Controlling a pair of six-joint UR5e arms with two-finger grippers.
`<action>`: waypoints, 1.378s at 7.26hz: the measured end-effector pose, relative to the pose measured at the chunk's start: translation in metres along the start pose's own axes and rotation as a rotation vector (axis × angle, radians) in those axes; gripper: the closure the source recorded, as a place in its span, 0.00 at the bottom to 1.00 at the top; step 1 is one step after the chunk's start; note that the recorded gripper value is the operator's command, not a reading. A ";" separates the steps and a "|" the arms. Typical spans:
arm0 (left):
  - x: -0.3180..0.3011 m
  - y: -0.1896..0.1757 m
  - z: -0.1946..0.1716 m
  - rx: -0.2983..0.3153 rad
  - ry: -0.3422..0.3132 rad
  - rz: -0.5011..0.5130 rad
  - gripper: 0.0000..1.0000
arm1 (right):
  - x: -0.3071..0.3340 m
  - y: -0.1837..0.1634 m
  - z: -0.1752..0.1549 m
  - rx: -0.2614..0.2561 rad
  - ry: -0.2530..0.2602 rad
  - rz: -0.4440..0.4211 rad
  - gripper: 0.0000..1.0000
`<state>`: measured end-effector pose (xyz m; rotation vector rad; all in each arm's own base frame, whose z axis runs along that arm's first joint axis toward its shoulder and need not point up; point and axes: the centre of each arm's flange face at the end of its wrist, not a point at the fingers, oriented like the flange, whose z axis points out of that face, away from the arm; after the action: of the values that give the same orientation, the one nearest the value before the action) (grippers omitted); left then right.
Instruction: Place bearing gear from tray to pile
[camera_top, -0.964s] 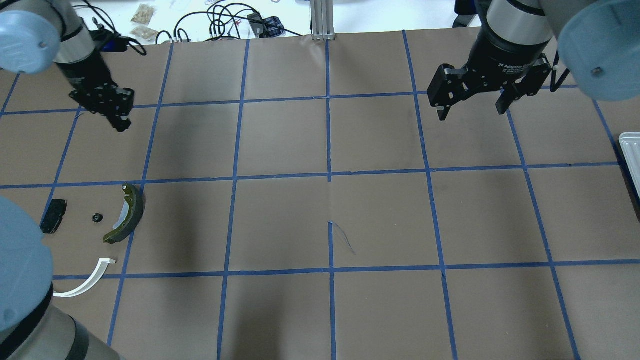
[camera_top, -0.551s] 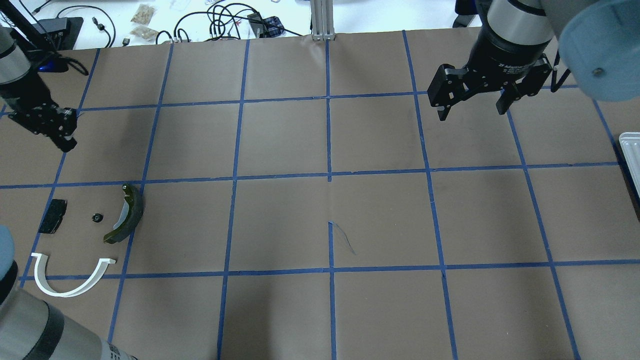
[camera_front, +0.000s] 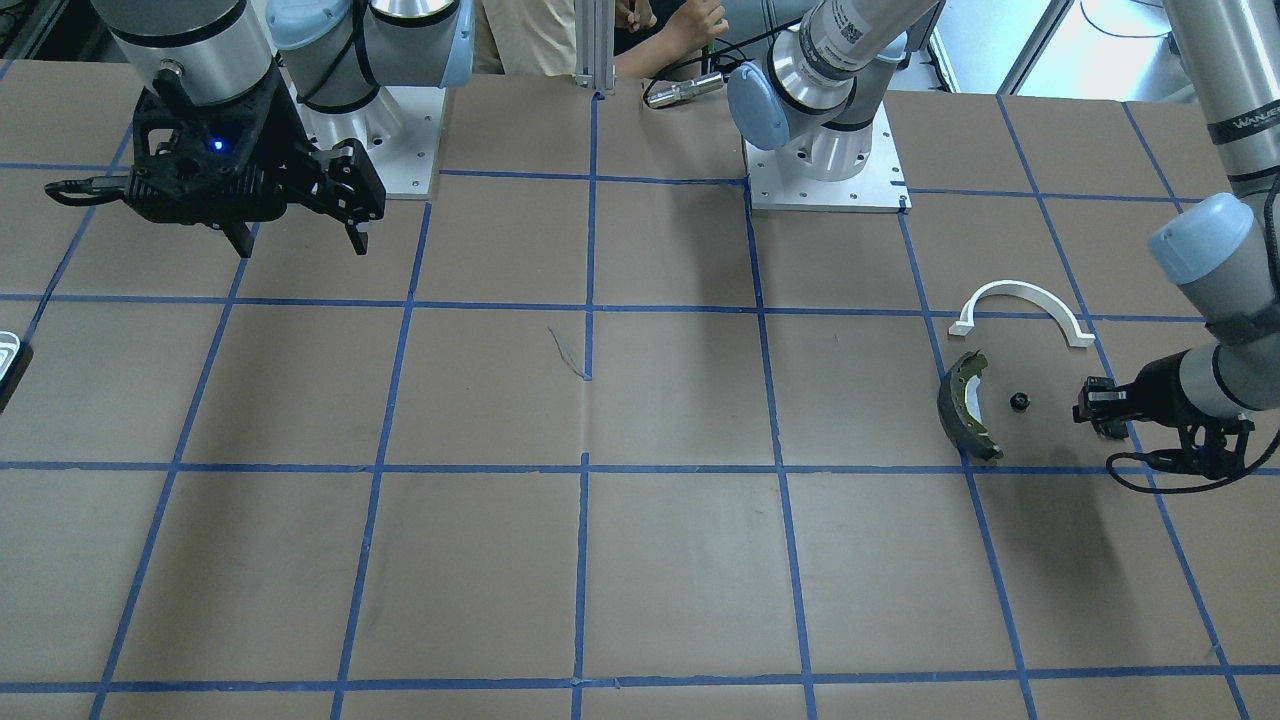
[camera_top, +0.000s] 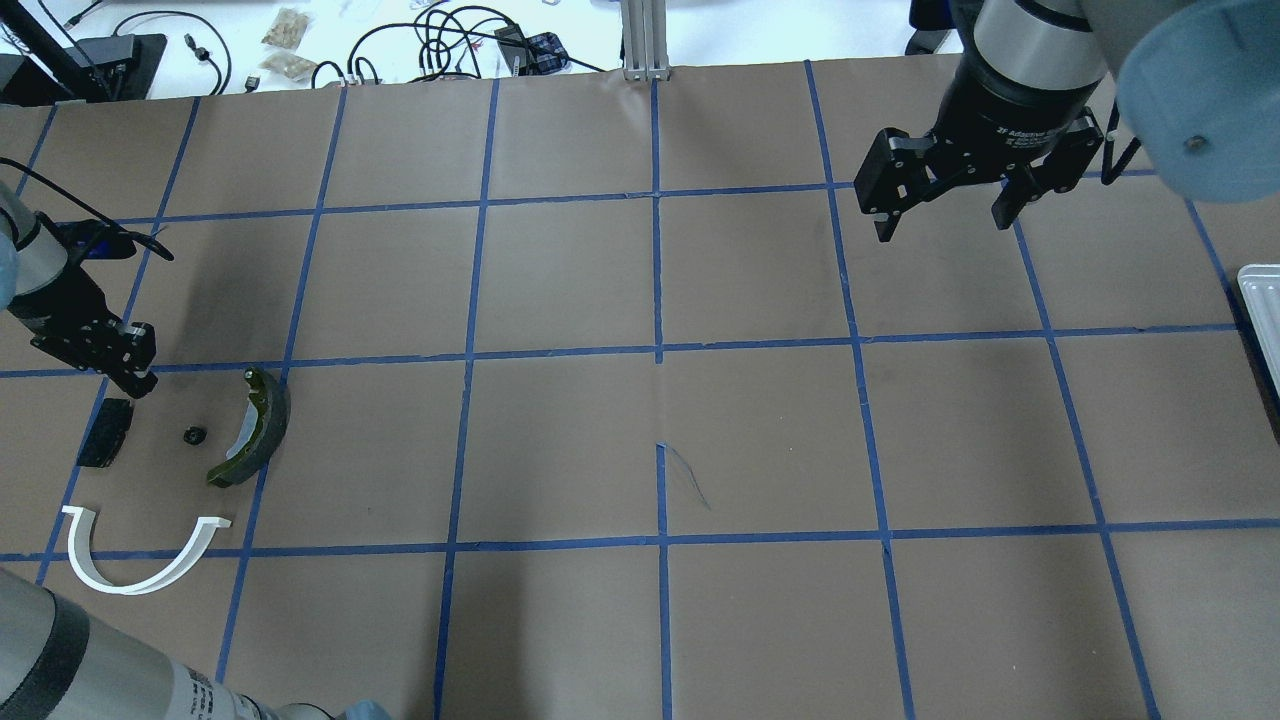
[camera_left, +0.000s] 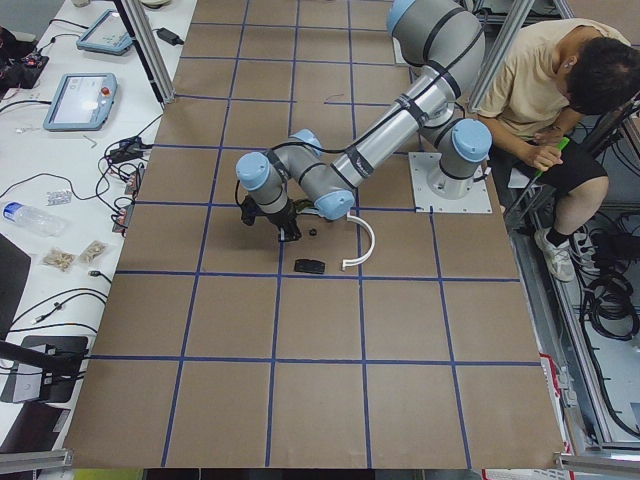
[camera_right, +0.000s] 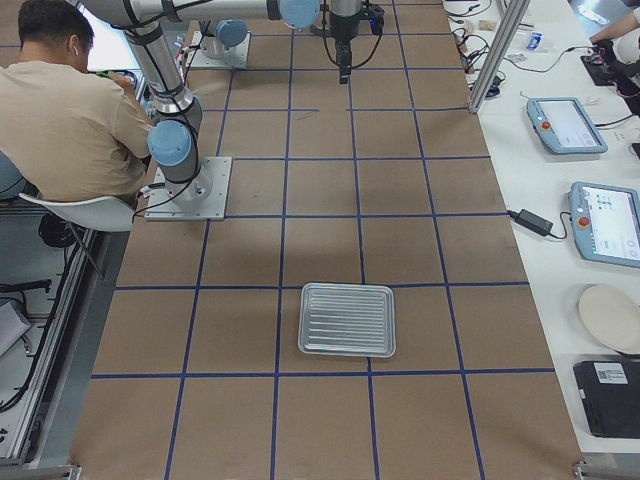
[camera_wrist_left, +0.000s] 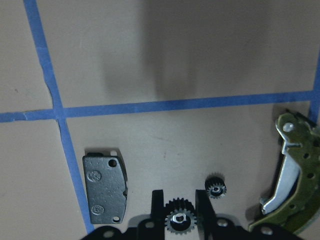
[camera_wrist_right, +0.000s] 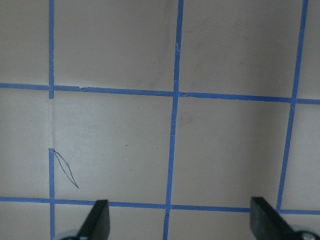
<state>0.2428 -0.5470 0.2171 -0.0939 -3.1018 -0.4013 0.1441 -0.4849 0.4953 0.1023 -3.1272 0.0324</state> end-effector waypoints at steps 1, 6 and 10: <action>0.004 0.004 0.010 -0.005 0.006 0.005 1.00 | 0.000 0.000 0.000 -0.001 0.000 0.000 0.00; 0.008 0.014 0.034 -0.042 0.031 0.003 1.00 | 0.001 0.003 0.009 -0.010 0.000 0.011 0.00; 0.007 0.014 0.040 -0.054 0.036 0.000 0.96 | 0.002 0.003 0.008 -0.006 0.001 0.012 0.00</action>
<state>0.2369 -0.5233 0.1817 -0.0857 -3.0557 -0.4818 0.1422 -0.4823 0.4868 0.0834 -3.1268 0.0236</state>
